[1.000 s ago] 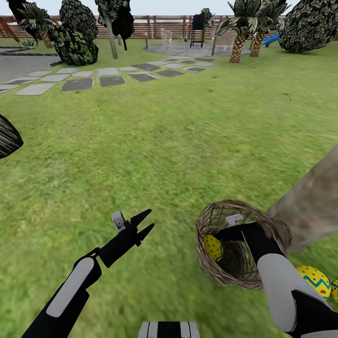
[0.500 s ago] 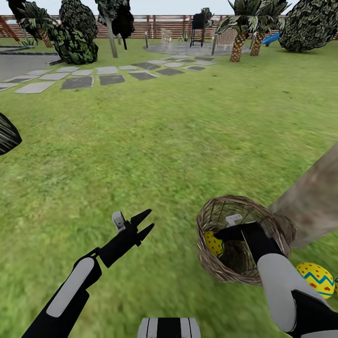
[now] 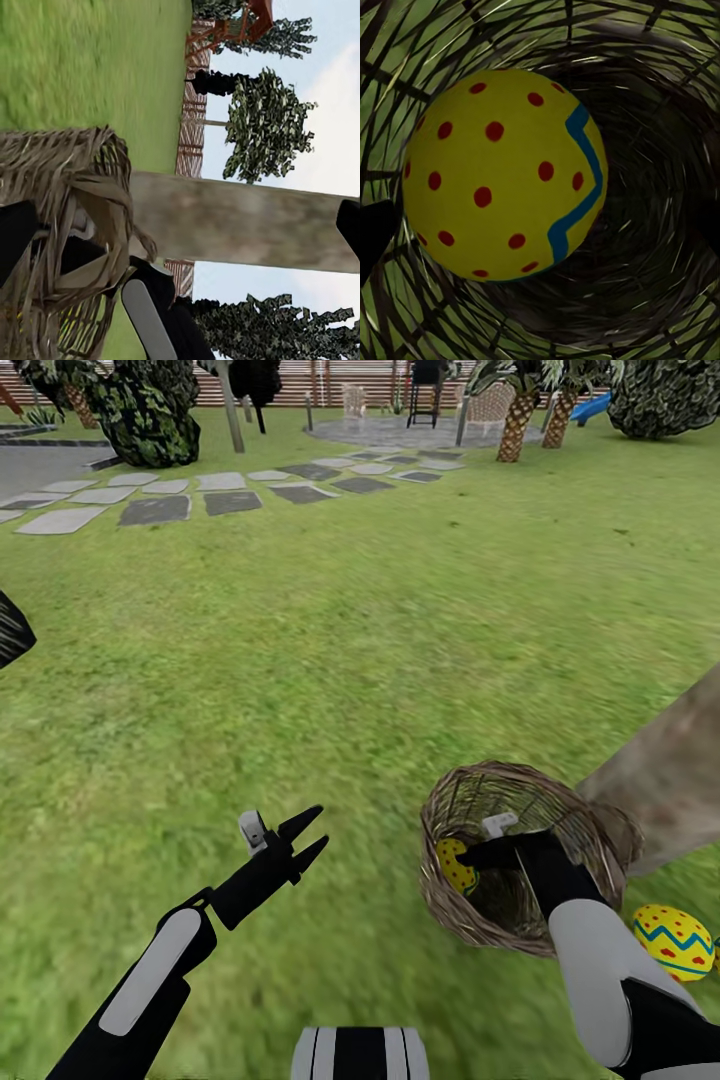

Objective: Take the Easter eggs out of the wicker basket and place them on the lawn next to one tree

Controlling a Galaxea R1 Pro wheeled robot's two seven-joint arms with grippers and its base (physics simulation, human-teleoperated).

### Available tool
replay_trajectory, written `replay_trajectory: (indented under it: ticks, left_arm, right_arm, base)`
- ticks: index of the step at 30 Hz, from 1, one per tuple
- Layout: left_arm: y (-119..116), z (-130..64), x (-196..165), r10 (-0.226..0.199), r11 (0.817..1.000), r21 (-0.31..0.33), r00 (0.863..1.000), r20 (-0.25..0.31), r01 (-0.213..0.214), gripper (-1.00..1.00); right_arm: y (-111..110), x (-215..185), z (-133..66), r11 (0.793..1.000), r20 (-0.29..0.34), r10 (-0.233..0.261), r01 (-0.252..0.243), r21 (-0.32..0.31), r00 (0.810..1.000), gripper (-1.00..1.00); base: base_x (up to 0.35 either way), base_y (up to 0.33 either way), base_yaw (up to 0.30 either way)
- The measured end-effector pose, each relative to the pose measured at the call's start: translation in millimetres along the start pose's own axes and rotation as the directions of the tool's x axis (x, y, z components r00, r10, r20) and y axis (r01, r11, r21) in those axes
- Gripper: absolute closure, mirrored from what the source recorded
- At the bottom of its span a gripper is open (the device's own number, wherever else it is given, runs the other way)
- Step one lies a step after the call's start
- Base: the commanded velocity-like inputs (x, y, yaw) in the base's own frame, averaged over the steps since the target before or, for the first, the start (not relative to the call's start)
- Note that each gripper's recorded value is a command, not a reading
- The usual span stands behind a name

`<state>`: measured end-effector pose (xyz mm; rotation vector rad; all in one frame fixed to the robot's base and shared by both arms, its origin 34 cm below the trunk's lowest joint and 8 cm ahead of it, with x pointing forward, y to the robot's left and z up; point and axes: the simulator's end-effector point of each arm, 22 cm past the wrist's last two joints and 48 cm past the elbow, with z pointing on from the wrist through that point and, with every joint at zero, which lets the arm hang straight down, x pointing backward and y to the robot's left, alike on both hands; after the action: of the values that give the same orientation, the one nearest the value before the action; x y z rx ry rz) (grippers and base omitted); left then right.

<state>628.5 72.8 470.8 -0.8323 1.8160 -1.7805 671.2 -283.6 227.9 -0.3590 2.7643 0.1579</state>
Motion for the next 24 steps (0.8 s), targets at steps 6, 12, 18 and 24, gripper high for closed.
replay_trajectory:
  ticks: [6, 12, 18, 24]
  left_arm:
    - [2.7, -0.2, -0.3, -0.003, 1.000, -0.004, 1.000, 0.000, 0.003, -1.00]
    - [2.9, -0.2, -0.2, -0.005, 1.000, -0.004, 1.000, 0.001, 0.005, -1.00]
    - [3.1, -0.2, -0.2, -0.006, 1.000, -0.004, 1.000, 0.001, 0.006, -1.00]
    - [3.5, -0.2, -0.3, -0.006, 1.000, -0.004, 1.000, 0.001, 0.006, -1.00]
  right_arm:
    - [-3.1, -4.3, 0.0, 1.000, 0.015, -0.007, 0.007, 0.009, 1.000, -1.00]
    - [-3.2, -9.9, -1.5, 1.000, 0.031, -0.013, 0.013, 0.012, 0.999, -1.00]
    - [-1.8, -10.1, -1.3, 1.000, 0.031, -0.013, 0.013, 0.009, 0.999, -1.00]
    - [-3.1, -7.9, -0.4, 1.000, 0.024, -0.013, 0.012, 0.016, 1.000, -1.00]
  base:
    - [0.000, 0.000, 0.000]
    - [0.118, 0.000, 0.000]
    - [0.266, 0.000, 0.000]
    - [0.030, 0.000, 0.000]
